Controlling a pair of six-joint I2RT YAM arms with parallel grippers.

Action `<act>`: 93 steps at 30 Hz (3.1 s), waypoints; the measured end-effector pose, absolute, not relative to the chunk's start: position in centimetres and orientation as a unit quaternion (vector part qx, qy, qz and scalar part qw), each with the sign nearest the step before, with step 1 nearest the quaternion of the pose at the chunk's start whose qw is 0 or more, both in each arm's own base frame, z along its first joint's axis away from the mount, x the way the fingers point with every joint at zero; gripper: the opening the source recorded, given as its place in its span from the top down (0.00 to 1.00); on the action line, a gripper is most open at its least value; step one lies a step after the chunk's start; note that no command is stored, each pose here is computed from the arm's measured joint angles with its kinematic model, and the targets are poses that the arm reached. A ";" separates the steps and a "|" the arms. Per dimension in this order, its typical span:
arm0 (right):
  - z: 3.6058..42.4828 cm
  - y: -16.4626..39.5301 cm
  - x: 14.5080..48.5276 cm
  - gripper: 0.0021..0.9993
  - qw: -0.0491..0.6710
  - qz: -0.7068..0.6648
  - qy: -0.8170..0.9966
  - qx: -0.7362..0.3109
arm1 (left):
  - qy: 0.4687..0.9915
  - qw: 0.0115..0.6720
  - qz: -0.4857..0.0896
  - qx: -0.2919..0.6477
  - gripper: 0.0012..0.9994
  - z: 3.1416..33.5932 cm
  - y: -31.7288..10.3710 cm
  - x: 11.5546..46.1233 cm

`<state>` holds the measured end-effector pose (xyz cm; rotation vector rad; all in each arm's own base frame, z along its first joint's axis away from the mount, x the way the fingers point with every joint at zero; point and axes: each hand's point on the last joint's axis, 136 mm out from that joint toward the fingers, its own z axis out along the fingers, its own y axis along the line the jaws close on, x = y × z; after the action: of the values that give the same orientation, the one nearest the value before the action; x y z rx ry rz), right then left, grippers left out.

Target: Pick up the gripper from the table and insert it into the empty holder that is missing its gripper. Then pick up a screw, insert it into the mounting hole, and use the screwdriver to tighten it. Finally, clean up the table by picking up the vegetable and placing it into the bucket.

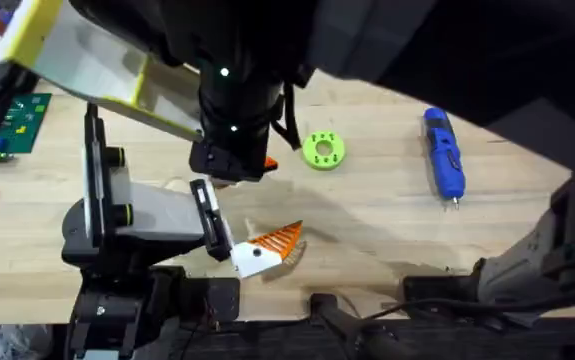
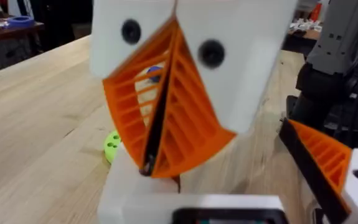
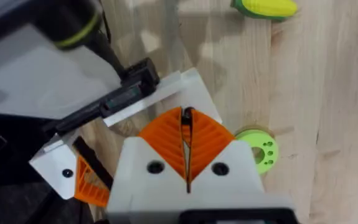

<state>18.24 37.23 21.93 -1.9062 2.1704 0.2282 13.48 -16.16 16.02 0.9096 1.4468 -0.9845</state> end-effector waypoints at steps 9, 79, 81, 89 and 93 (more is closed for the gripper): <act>21.1 37.2 18.5 0.99 0.110 0.074 0.746 -0.652 | 0.612 0.551 -0.417 0.383 0.01 16.0 -16.2 13.5; 23.3 34.8 18.6 0.00 0.117 0.074 0.754 -0.643 | 0.612 0.551 -0.417 0.384 0.01 16.0 -16.2 13.5; 23.9 34.0 18.3 0.00 0.115 0.072 0.755 -0.641 | 0.612 0.551 -0.417 0.384 0.01 16.0 -16.2 13.5; 25.9 31.1 17.2 0.00 0.108 0.069 0.761 -0.636 | 0.612 0.551 -0.417 0.384 0.01 16.0 -16.2 13.5; 26.0 30.0 17.1 0.00 0.095 0.066 0.768 -0.630 | 0.614 0.552 -0.416 0.382 0.36 16.0 -16.1 13.5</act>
<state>17.14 30.04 26.02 -1.8665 2.2768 0.1953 13.54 -16.14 16.02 0.9031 1.4513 -0.9848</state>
